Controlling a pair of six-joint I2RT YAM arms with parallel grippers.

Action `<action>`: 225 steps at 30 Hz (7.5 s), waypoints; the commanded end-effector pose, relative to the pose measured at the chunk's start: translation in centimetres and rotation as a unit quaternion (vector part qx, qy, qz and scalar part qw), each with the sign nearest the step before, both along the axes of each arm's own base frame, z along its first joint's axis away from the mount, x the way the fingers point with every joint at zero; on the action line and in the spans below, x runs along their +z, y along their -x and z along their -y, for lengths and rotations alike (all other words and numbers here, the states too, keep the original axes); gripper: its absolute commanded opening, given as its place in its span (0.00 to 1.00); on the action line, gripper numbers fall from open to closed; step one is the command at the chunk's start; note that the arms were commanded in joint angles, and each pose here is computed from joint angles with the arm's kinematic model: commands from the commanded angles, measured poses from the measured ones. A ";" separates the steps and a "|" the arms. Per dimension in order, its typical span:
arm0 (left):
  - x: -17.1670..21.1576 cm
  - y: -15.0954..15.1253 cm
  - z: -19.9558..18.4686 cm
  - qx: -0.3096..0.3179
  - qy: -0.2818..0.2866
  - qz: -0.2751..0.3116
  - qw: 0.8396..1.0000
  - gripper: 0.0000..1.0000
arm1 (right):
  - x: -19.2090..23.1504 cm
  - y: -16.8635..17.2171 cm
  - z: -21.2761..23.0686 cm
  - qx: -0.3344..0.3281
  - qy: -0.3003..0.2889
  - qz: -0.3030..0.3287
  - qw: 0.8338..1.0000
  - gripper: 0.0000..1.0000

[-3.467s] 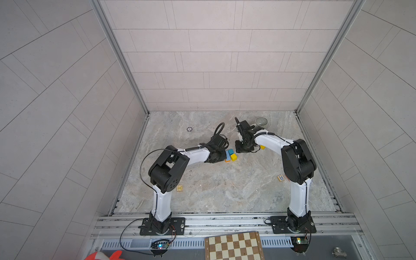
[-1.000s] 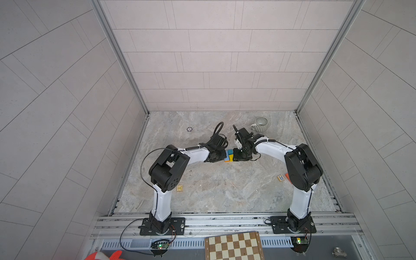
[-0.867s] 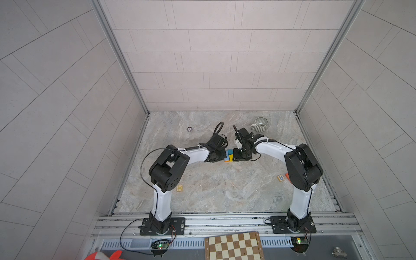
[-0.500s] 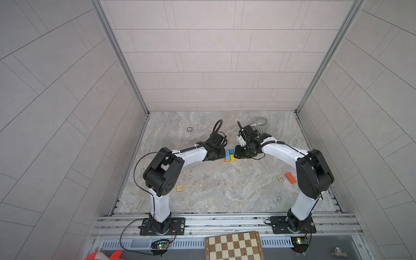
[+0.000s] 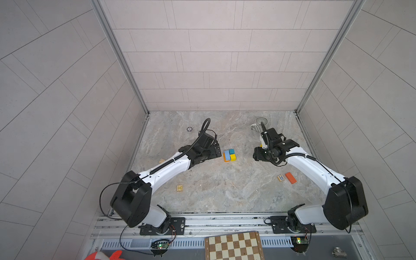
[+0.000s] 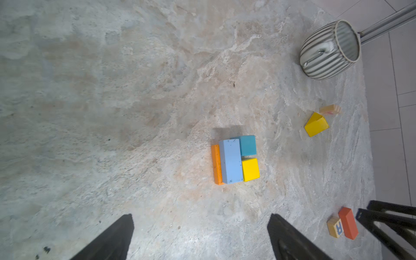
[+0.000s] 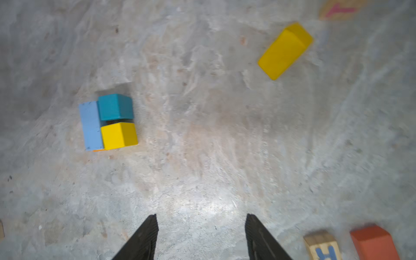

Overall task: Build the wood block tower
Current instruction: 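Withdraw the left gripper while the right gripper moves toward the lettered wooden cube, then lower the right gripper over the lettered wooden cube and close on it, then carry the R cube with the right gripper over the block group, then lower the R cube onto the light blue bar and open the right gripper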

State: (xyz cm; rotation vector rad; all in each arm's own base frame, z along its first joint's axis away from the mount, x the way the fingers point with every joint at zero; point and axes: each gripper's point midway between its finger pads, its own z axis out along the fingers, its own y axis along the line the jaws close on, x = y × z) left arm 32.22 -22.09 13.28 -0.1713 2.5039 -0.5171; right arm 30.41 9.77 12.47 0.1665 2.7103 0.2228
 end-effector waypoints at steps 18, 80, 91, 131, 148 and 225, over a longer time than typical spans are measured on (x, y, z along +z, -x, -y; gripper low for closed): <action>-5.9 5.9 -3.7 -0.009 0.001 -0.014 1.000 0.95 | -5.3 6.1 11.5 -0.229 0.021 -0.057 0.972 0.65; -9.4 6.3 -3.3 -0.024 -0.003 -0.046 0.999 0.93 | -10.1 7.2 9.1 -0.108 0.093 -0.194 0.971 0.60; -9.4 6.3 -3.6 -0.020 -0.009 -0.046 0.999 0.93 | -9.9 7.0 8.1 -0.089 0.107 -0.184 0.973 0.47; -4.5 5.2 -7.1 0.044 -0.063 0.005 0.997 0.92 | -5.0 2.5 3.5 -0.015 0.092 -0.124 0.988 0.29; -2.8 1.7 -10.0 0.108 -0.048 -0.006 0.993 0.92 | -1.4 -4.5 -10.0 0.092 0.085 -0.076 0.989 0.30; -6.0 2.2 -10.3 0.091 -0.047 -0.037 0.994 1.00 | -4.2 -8.5 -17.2 0.126 0.113 -0.086 0.982 0.48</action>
